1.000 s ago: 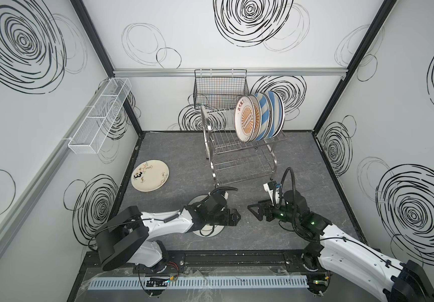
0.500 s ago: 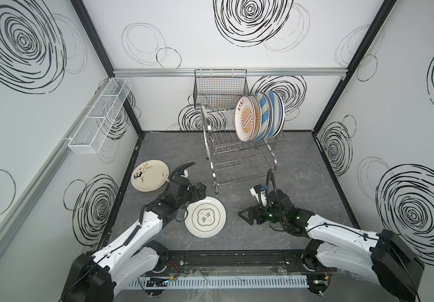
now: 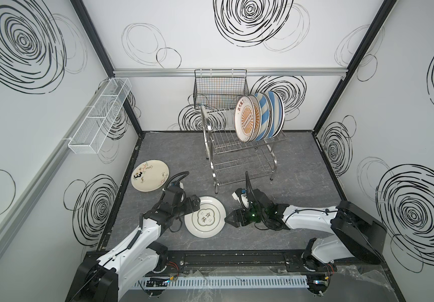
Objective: Load the plates into the dish rack
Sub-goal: 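Slide the white plate toward the right gripper with the left while the right approaches, then push the white plate's edge with the left gripper while the right gripper grips it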
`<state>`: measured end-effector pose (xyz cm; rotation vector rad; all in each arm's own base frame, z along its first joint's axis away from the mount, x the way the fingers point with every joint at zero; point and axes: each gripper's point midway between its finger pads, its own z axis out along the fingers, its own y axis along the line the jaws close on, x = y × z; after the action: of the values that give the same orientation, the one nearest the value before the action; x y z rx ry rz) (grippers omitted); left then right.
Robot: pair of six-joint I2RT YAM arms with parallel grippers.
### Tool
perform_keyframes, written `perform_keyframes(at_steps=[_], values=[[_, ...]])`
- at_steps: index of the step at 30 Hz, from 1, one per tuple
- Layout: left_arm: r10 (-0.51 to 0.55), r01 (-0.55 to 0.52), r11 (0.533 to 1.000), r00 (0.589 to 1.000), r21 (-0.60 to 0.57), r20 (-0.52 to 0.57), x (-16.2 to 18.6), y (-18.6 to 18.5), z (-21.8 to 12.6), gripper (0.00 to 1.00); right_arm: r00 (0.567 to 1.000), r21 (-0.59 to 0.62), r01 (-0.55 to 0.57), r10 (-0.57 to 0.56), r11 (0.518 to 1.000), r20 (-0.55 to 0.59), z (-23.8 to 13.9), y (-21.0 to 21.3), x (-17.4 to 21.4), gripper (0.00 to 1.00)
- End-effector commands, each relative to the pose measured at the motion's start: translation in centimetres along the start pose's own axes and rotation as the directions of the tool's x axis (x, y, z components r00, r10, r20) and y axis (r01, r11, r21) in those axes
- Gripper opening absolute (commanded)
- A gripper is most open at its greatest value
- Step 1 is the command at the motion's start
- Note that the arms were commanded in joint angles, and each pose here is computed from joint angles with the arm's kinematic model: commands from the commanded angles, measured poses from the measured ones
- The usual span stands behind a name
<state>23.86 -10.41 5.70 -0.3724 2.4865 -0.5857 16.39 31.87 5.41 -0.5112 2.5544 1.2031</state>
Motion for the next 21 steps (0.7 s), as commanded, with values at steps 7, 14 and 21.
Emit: perform_keyframes(at_steps=[7, 14, 21], values=[[-0.006, 0.005, 0.995, 1.0, 0.095, 0.008, 0.4, -1.6, 0.3, 0.96, 0.999, -0.045, -0.02, 0.021, 0.999, 0.035, 1.7, 0.9, -2.0, 0.73], [0.0, 0.001, 0.994, 1.0, 0.111, -0.009, 1.1, -1.8, 0.6, 0.96, 0.997, -0.039, -0.07, 0.071, 0.997, 0.028, 2.6, 0.1, -2.0, 0.69], [0.008, -0.006, 0.993, 1.0, 0.12, -0.014, 1.2, -2.1, 0.6, 0.96, 0.994, -0.033, -0.098, 0.099, 0.995, 0.053, 2.8, -0.3, -2.5, 0.61]])
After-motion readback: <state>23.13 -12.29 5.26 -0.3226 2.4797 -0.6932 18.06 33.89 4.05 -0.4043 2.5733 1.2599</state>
